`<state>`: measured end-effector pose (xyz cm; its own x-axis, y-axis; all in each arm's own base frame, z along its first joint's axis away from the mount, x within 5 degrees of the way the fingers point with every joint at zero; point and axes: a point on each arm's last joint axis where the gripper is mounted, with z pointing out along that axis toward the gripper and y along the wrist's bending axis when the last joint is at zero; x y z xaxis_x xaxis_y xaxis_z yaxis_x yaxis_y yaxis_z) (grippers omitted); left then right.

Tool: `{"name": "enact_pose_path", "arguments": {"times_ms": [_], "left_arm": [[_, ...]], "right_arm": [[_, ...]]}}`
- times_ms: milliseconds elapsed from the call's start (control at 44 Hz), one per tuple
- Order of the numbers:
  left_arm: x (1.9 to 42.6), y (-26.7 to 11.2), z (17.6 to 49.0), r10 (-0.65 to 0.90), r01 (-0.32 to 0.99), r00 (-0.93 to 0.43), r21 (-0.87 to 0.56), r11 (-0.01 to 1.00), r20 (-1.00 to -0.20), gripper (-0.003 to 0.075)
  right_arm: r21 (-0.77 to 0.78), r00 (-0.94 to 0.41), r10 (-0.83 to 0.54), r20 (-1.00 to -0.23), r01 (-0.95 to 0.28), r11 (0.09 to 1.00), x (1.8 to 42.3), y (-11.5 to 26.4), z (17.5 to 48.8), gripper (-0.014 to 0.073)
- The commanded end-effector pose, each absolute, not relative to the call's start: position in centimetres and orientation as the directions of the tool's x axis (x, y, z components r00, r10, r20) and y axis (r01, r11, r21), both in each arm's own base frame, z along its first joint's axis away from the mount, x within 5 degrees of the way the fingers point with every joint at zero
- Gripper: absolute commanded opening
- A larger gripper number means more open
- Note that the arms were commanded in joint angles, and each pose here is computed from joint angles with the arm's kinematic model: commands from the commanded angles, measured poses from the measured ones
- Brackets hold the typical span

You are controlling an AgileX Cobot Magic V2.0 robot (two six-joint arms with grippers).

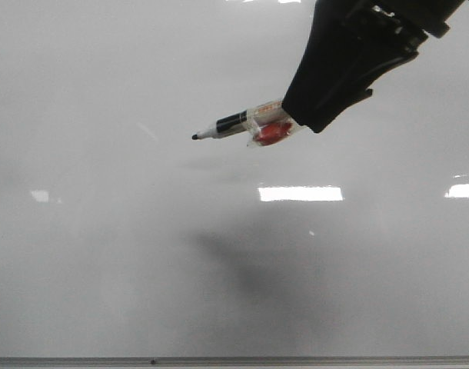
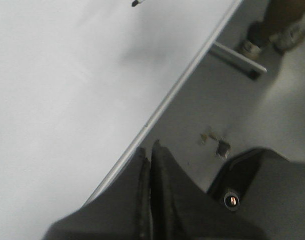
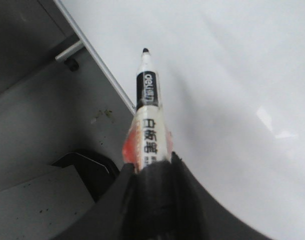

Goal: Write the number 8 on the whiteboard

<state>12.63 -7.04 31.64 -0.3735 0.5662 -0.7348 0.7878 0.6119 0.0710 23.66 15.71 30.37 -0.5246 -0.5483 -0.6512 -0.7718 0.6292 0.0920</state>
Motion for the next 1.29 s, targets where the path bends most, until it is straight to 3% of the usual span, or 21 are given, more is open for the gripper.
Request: {"name": "enact_pose_path", "arguments": {"times_ms": [0, 182, 431, 658, 999, 1271], "left_arm": [[10.9, -5.9, 32.6, 0.392, 0.678, -0.322, 0.079, 0.73, -0.862, -0.0019], [7.0, -3.9, 31.4, 0.265, 0.489, -0.179, 0.148, 0.86, -0.948, -0.0019], [3.8, -3.6, 31.8, 0.233, 0.432, -0.02, 0.202, 0.879, -0.972, -0.0019], [3.7, -3.6, 31.8, 0.233, 0.43, -0.015, 0.204, 0.88, -0.972, -0.0019], [3.7, -3.6, 31.8, 0.233, 0.43, -0.015, 0.204, 0.88, -0.972, -0.0019], [3.7, -3.6, 31.8, 0.233, 0.43, -0.015, 0.204, 0.88, -0.972, -0.0019]], "right_arm": [[0.071, -0.479, -0.469, -0.742, -0.751, 0.656, 23.8, 15.6, 32.5, -0.006], [0.056, -0.464, -0.446, -0.765, -0.738, 0.673, 24.2, 15.6, 32.7, -0.006], [0.038, -0.455, -0.412, -0.79, -0.707, 0.706, 26.9, 16.7, 32.1, -0.006], [0.045, -0.46, -0.378, -0.804, -0.68, 0.732, 30.3, 18.2, 31.1, -0.006], [0.066, -0.498, -0.457, -0.737, -0.725, 0.685, 31.6, 21.3, 27.6, -0.0059], [0.119, -0.606, -0.433, -0.667, -0.66, 0.742, 32.1, 18.7, 25.7, -0.0059]]}}
